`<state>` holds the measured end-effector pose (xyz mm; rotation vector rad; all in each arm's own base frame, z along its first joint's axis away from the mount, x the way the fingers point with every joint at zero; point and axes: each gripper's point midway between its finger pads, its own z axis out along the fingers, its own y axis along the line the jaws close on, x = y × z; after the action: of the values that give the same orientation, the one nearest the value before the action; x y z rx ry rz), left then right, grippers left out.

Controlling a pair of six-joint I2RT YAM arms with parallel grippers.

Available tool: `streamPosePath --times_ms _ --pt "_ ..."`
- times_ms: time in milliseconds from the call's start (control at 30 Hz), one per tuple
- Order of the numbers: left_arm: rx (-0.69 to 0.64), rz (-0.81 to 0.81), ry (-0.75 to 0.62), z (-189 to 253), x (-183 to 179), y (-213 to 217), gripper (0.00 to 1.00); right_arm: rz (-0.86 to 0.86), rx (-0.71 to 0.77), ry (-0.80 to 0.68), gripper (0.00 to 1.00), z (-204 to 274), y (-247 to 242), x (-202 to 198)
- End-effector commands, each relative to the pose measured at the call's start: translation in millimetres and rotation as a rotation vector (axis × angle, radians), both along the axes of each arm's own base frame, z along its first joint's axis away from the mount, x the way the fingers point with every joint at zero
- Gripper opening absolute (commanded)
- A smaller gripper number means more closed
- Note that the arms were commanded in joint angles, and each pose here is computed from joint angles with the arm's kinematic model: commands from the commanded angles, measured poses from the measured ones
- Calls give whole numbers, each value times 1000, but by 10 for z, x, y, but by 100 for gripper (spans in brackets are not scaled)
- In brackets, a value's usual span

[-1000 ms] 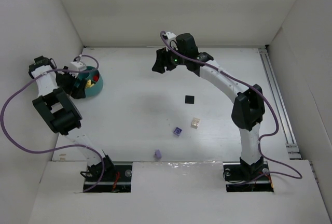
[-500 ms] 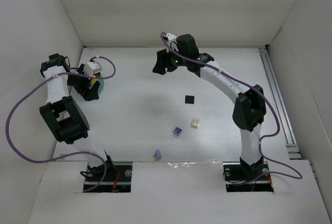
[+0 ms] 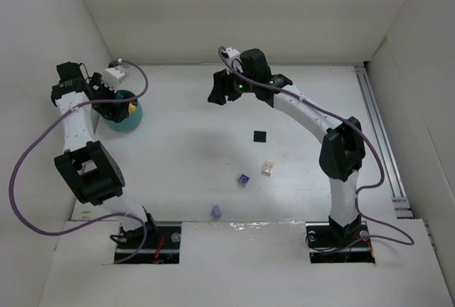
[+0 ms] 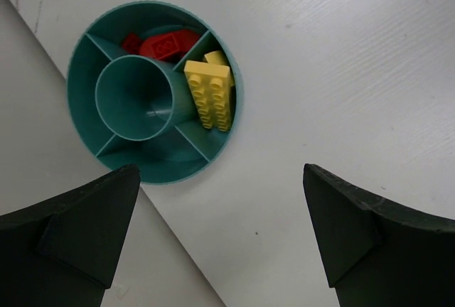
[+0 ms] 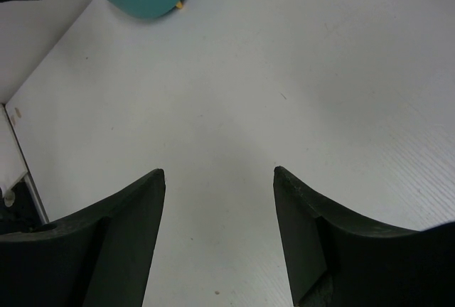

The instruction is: Sort the legos into containers by color

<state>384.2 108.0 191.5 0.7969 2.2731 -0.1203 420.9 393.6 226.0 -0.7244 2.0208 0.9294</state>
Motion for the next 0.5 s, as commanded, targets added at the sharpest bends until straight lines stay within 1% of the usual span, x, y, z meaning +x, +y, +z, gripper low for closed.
streamPosePath --times_ms 0,33,100,167,200,233,333,467 --pt "0 69 -71 186 198 78 100 18 57 -90 68 426 16 -77" --pt "-4 70 -63 146 243 98 100 18 52 -83 68 386 11 -84" --pt "-24 89 -84 218 363 124 100 10 49 -85 68 383 3 -70" --pt "-45 107 -46 106 419 191 100 1 45 -86 68 382 -18 -76" --pt "-61 106 -47 134 453 180 100 1 45 -86 68 382 -19 -76" --pt "-73 115 -34 88 460 180 100 1 50 -94 68 432 -27 -87" --pt "-110 142 -19 26 495 167 100 -7 41 -88 68 388 -40 -80" --pt "-144 174 17 -85 451 135 100 -13 34 -98 68 384 -51 -61"
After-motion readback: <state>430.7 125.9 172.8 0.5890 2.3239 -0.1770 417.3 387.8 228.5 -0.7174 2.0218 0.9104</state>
